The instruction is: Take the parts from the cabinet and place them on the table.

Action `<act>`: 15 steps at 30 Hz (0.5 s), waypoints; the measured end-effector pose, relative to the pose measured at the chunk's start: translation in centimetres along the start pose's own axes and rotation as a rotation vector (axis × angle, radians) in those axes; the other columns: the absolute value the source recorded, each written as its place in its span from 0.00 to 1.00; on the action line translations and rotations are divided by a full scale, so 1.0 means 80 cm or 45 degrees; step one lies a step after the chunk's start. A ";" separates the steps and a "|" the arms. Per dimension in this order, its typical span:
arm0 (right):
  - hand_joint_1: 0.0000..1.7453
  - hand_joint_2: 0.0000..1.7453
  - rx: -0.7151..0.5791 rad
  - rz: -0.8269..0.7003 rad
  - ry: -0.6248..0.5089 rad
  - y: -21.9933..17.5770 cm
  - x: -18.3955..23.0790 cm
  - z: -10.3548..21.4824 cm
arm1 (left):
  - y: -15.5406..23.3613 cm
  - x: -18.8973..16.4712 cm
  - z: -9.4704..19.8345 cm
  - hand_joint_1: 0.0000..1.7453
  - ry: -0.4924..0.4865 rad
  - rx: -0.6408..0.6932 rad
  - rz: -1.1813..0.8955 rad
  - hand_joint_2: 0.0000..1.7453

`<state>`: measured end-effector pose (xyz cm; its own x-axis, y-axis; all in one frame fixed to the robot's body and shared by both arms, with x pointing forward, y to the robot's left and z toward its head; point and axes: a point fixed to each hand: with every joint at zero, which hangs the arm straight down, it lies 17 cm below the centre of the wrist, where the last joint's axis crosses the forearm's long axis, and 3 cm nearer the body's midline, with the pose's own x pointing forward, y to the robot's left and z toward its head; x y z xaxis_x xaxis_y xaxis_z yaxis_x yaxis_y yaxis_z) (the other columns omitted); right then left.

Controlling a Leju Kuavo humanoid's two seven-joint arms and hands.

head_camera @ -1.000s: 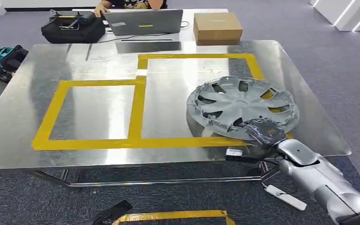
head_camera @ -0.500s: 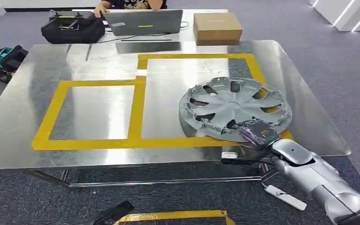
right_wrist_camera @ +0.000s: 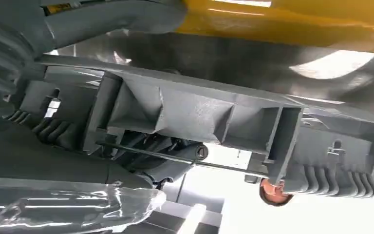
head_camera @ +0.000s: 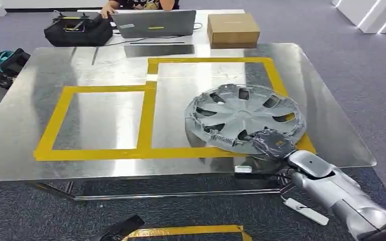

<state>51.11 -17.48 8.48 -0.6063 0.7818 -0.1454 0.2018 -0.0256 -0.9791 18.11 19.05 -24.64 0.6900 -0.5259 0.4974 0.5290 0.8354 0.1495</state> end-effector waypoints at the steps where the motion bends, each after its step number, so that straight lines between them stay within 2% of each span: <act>1: 1.00 1.00 0.000 0.000 -0.002 0.000 0.001 0.000 | 0.000 0.000 0.000 0.00 0.000 0.001 0.000 1.00; 2: 1.00 1.00 0.000 0.000 -0.002 0.000 0.001 0.000 | 0.000 0.000 0.000 0.00 0.000 0.001 0.000 1.00; 3: 0.00 0.00 0.000 -0.001 -0.004 0.000 0.002 0.000 | 0.000 0.000 0.000 0.00 0.000 -0.002 -0.001 1.00; 15: 0.00 0.00 0.000 -0.010 -0.036 0.002 0.017 -0.004 | -0.004 0.001 0.001 0.00 -0.008 -0.027 -0.037 1.00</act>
<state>50.57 -16.23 8.18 -0.6293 0.7641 -0.1420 0.1974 -0.0196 -0.9801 17.98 18.77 -24.61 0.6711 -0.5489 0.4984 0.5591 0.8161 0.1459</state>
